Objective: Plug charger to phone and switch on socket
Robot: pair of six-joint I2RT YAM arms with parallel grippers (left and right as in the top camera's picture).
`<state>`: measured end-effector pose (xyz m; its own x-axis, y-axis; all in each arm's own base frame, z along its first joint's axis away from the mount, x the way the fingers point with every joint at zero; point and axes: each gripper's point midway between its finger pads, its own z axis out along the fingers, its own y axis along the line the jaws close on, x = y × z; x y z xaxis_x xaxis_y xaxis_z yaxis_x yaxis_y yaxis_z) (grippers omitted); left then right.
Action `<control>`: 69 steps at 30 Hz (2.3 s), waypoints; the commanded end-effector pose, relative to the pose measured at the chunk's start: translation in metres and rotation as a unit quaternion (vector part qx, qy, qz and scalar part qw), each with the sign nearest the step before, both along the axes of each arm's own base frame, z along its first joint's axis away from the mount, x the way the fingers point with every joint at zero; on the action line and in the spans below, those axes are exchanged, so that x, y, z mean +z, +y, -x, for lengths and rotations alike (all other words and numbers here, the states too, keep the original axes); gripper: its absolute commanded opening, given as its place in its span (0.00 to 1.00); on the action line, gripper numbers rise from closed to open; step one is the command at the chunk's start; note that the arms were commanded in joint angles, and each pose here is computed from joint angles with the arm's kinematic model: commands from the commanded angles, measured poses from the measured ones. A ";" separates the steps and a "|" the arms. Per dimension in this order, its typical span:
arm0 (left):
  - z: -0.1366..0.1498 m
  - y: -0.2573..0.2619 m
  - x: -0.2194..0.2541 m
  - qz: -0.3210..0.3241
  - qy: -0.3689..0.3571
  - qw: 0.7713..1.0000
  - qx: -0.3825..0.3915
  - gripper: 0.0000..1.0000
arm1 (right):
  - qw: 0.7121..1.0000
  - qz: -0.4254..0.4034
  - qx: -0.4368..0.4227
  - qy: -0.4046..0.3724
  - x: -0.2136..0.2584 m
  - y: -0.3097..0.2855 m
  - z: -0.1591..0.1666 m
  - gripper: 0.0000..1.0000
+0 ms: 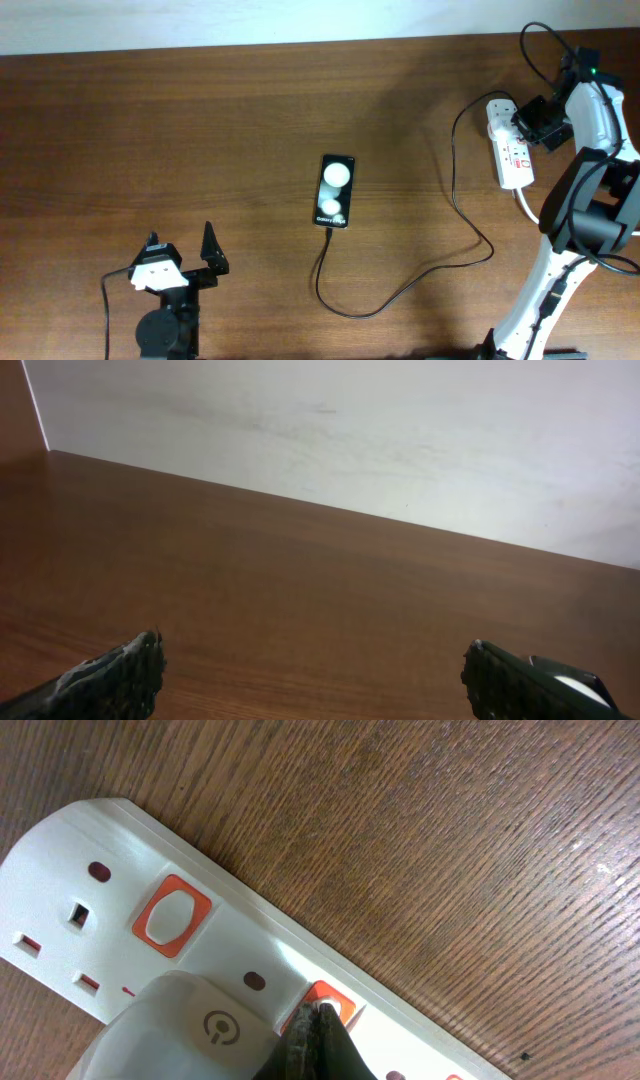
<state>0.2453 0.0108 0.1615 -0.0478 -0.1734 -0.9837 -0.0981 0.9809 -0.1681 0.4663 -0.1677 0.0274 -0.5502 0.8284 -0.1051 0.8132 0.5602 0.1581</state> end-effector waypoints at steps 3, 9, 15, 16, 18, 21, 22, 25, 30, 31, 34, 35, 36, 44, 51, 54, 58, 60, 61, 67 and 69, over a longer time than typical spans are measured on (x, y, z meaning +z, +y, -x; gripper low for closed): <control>0.000 0.001 -0.001 -0.008 0.000 1.000 0.001 0.99 | 0.993 -0.102 0.066 0.011 -0.019 0.085 -0.006 0.04; 0.000 0.001 -0.001 -0.008 0.000 1.000 0.001 0.99 | 0.996 -0.053 0.070 0.035 -0.024 0.079 0.000 0.04; 0.000 0.001 -0.001 -0.008 0.000 1.000 0.001 0.99 | 0.995 0.038 0.018 0.096 0.005 0.012 0.044 0.04; 0.000 0.001 -0.001 -0.008 0.001 1.000 0.001 0.99 | 0.995 0.049 0.020 0.085 0.023 0.004 0.047 0.04; 0.000 0.001 -0.001 -0.008 0.001 1.000 0.001 0.99 | 0.996 0.067 0.021 0.063 0.056 -0.006 0.053 0.04; 0.000 0.001 -0.001 -0.008 0.001 1.000 0.001 0.99 | 0.996 0.091 0.021 0.005 0.128 -0.004 0.065 0.04; 0.000 0.001 -0.001 -0.008 0.001 1.000 0.001 0.99 | 0.995 0.099 0.027 -0.011 0.151 0.001 0.073 0.04; 0.000 0.001 -0.001 -0.008 0.001 1.000 0.001 0.99 | 0.993 0.109 0.027 -0.044 0.203 0.015 0.102 0.04; 0.000 0.004 -0.001 -0.008 0.000 1.000 0.007 0.99 | 0.984 0.084 0.097 -0.122 0.268 0.058 0.144 0.04; 0.000 0.006 -0.001 -0.008 0.000 1.000 0.011 0.99 | 0.984 0.086 0.097 -0.126 0.274 0.060 0.151 0.04; 0.001 0.015 -0.001 -0.008 0.001 1.000 0.029 0.99 | 0.973 0.079 0.150 -0.156 0.297 0.088 0.174 0.04; 0.001 0.017 -0.001 -0.008 0.001 0.999 0.034 0.99 | 0.969 0.079 0.166 -0.163 0.303 0.098 0.182 0.04; 0.001 0.018 -0.002 -0.008 0.001 0.999 0.036 0.99 | 0.965 0.083 0.184 -0.169 0.309 0.108 0.191 0.04; 0.001 0.018 -0.001 -0.008 0.001 0.999 0.036 0.99 | 0.923 0.128 0.270 -0.244 0.354 0.160 0.271 0.04; 0.001 0.018 -0.002 -0.008 0.001 0.999 0.036 0.99 | 0.892 0.165 0.276 -0.317 0.377 0.168 0.336 0.99; 0.001 0.018 -0.001 -0.008 0.001 0.999 0.036 0.99 | 0.884 0.177 0.277 -0.332 0.381 0.167 0.347 0.99; 0.001 0.018 -0.001 -0.008 0.001 0.999 0.036 0.99 | 0.819 0.226 0.406 -0.336 0.377 0.181 0.361 0.99; 0.001 0.018 -0.001 -0.008 0.001 0.999 0.036 0.99 | 0.811 0.227 0.411 -0.349 0.360 0.187 0.384 0.99; 0.001 0.018 -0.001 -0.008 0.001 0.999 0.036 0.99 | 0.804 0.235 0.417 -0.354 0.354 0.187 0.388 0.99; 0.001 0.018 -0.001 -0.008 0.001 0.999 0.036 0.99 | 0.709 0.327 0.389 -0.489 0.339 0.187 0.353 0.99; 0.001 0.018 -0.001 -0.008 0.001 0.999 0.036 0.99 | 0.665 0.324 0.400 -0.541 0.313 0.198 0.314 0.99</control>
